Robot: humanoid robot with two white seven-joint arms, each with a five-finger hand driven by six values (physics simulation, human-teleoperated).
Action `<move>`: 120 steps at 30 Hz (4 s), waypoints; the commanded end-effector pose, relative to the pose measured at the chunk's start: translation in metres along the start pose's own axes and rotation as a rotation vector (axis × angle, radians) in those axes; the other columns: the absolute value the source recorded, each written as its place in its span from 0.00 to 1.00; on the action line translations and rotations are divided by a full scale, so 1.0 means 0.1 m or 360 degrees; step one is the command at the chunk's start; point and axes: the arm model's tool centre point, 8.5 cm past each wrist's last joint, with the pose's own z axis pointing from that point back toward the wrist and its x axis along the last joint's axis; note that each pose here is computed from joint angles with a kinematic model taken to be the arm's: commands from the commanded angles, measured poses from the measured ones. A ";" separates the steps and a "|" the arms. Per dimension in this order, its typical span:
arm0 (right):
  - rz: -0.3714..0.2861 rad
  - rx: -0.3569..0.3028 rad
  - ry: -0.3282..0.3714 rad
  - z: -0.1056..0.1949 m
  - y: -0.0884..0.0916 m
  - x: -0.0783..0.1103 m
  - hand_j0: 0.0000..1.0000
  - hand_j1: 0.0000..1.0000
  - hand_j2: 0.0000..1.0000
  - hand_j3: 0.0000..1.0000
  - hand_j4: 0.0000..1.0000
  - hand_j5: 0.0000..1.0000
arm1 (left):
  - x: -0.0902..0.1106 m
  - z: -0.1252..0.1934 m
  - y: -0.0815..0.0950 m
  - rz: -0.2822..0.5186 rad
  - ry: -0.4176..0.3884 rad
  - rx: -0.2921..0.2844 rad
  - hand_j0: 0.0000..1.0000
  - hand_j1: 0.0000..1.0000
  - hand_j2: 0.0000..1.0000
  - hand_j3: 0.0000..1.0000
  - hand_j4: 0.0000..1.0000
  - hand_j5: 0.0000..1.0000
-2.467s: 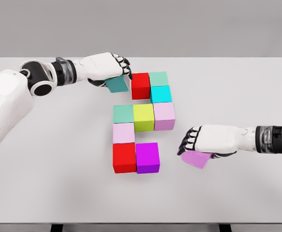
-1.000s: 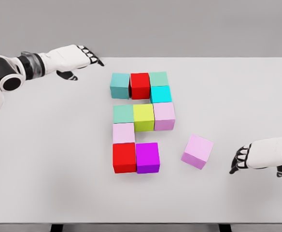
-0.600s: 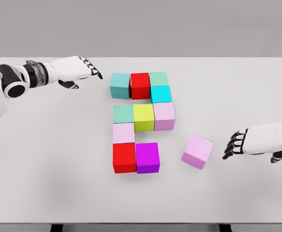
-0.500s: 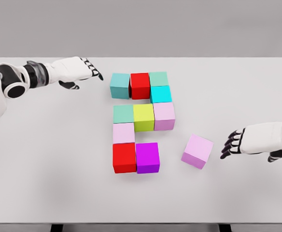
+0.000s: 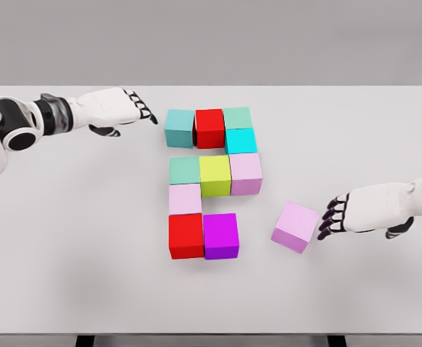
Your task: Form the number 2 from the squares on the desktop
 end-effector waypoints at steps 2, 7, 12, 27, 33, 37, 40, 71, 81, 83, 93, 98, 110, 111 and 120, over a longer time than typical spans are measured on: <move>0.0009 -0.0012 -0.0015 -0.04 -0.04 0.01 0.98 0.98 0.98 0.98 0.98 0.98 | 0.06 0.01 0.04 -0.0021 -0.0025 0.0018 0.82 0.82 0.82 0.82 0.82 0.82; 0.0010 -0.0012 -0.0023 -0.06 -0.05 0.01 0.98 0.98 0.98 0.98 0.98 0.98 | 0.10 0.01 0.04 -0.0033 -0.0041 0.0023 0.83 0.83 0.83 0.83 0.83 0.83; -0.0020 -0.0010 0.0003 -0.13 -0.05 -0.12 0.97 0.97 0.97 0.97 0.97 0.97 | 0.14 0.03 0.04 -0.0052 -0.0057 0.0026 0.83 0.83 0.83 0.83 0.83 0.83; -0.0011 -0.0050 0.0027 -0.14 -0.16 -0.21 0.97 0.97 0.97 0.97 0.97 0.97 | 0.23 0.08 0.00 -0.0076 -0.0092 0.0024 0.83 0.83 0.83 0.83 0.83 0.83; 0.0009 -0.0065 0.0003 -0.21 -0.23 -0.20 0.97 0.97 0.97 0.97 0.97 0.97 | 0.28 0.08 0.03 -0.0094 -0.0111 0.0036 0.83 0.83 0.83 0.83 0.83 0.83; 0.0001 -0.0083 0.0048 -0.14 -0.25 -0.28 0.97 0.97 0.97 0.97 0.97 0.97 | 0.28 0.10 -0.02 -0.0088 -0.0110 0.0025 0.83 0.83 0.83 0.83 0.83 0.83; -0.0022 -0.0100 0.0098 -0.08 -0.26 -0.38 0.97 0.97 0.97 0.97 0.97 0.97 | 0.31 0.10 0.01 -0.0102 -0.0122 0.0035 0.83 0.83 0.83 0.83 0.83 0.83; 0.0065 -0.0090 -0.0018 -0.12 -0.26 -0.04 0.97 0.97 0.97 0.97 0.97 0.97 | 0.44 0.12 0.02 -0.0132 -0.0170 0.0057 0.84 0.84 0.84 0.84 0.84 0.84; 0.0052 -0.0078 -0.0024 -0.09 -0.20 0.01 0.97 0.97 0.97 0.97 0.97 0.97 | 0.19 0.15 -0.15 -0.0054 -0.0065 -0.0026 0.84 0.84 0.84 0.84 0.84 0.84; 0.0053 -0.0077 -0.0013 -0.07 -0.19 -0.01 0.97 0.97 0.97 0.97 0.97 0.97 | 0.18 0.11 -0.15 -0.0051 -0.0062 -0.0032 0.84 0.84 0.84 0.84 0.84 0.84; 0.0025 -0.0101 0.0007 -0.20 -0.28 -0.18 0.97 0.97 0.97 0.97 0.97 0.97 | 0.25 -0.04 -0.07 -0.0049 -0.0092 -0.0006 0.85 0.85 0.85 0.85 0.85 0.85; 0.0048 -0.0102 -0.0003 -0.26 -0.32 -0.18 0.97 0.97 0.97 0.97 0.97 0.97 | 0.28 -0.06 -0.09 -0.0053 -0.0106 -0.0015 0.85 0.85 0.85 0.85 0.85 0.85; 0.0099 -0.0113 -0.0051 -0.32 -0.39 -0.07 0.97 0.97 0.97 0.97 0.97 0.97 | 0.35 -0.09 -0.08 -0.0051 -0.0130 -0.0012 0.85 0.85 0.85 0.85 0.85 0.85; 0.0108 -0.0116 -0.0059 -0.32 -0.40 -0.05 0.97 0.97 0.97 0.97 0.97 0.97 | 0.35 -0.09 -0.08 -0.0050 -0.0131 -0.0015 0.85 0.85 0.85 0.85 0.85 0.85; 0.0144 -0.0128 -0.0093 -0.34 -0.45 0.04 0.97 0.97 0.97 0.97 0.97 0.97 | 0.11 0.14 -0.04 -0.0030 -0.0030 0.0018 0.88 0.88 0.88 0.88 0.88 0.88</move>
